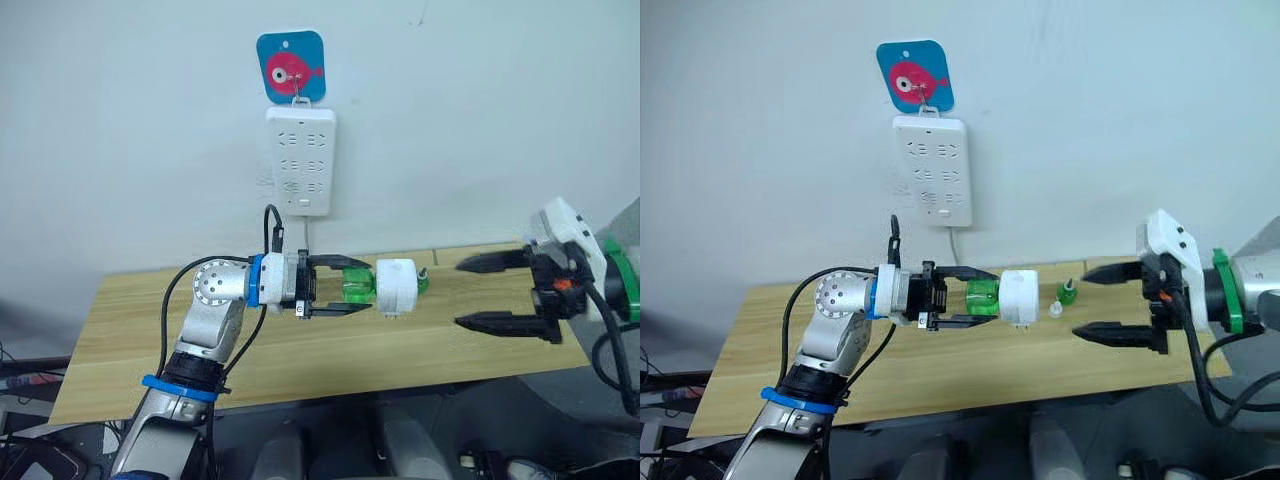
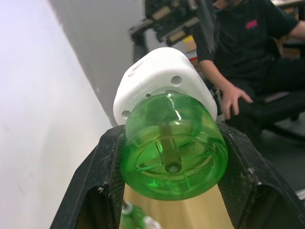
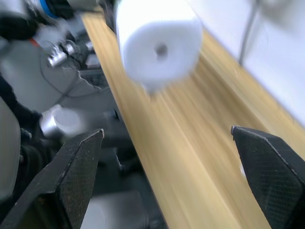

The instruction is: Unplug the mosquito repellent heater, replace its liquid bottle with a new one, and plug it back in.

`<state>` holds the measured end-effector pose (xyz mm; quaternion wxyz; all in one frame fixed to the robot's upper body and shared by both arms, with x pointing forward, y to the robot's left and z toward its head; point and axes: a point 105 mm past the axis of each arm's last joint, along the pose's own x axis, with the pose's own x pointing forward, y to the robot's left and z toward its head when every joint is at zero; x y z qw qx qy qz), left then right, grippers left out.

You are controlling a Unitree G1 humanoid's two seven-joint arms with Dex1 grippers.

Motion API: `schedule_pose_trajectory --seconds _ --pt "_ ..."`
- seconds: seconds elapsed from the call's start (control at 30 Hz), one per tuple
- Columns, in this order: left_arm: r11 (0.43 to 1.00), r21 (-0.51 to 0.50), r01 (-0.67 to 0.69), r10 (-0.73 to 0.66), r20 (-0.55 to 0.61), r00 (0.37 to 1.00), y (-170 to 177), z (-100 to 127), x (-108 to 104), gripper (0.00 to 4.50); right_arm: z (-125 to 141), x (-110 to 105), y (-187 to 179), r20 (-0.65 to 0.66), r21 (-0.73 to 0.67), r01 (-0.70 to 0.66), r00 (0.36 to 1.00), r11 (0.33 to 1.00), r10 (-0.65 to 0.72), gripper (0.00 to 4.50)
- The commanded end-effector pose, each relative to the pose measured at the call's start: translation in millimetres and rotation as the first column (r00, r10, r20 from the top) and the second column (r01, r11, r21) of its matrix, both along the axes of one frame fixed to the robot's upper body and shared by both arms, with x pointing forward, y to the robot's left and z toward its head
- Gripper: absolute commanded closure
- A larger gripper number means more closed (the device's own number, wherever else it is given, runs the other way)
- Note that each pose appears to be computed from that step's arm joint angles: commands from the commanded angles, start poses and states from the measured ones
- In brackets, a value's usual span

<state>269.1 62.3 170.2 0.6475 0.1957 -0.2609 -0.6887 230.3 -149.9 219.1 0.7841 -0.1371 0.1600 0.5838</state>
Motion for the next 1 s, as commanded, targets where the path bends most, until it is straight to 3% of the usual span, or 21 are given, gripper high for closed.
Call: schedule_pose_trajectory --seconds 0.03,0.63,0.83,1.0 --pt "0.999 -0.024 0.032 -0.029 0.1 0.995 2.4 9.0 -5.6 2.28 0.8 2.1 13.7 0.023 0.015 -0.015 1.0 1.0 0.015 0.0" --pt "0.999 -0.027 0.033 -0.03 0.101 0.994 -6.4 18.3 -3.4 2.28 -5.9 4.0 60.0 -0.006 0.074 -0.091 0.996 0.993 0.092 0.0" --pt "0.999 -0.037 0.025 -0.021 0.088 0.996 -8.6 21.7 -3.0 2.28 -5.6 1.9 61.4 -0.024 0.092 -0.098 0.995 0.991 0.101 1.46" --pt "0.998 -0.027 0.056 -0.055 0.043 0.998 -8.6 22.8 -7.6 2.28 -5.3 1.1 61.5 -0.021 0.094 -0.104 0.994 0.99 0.107 1.46"
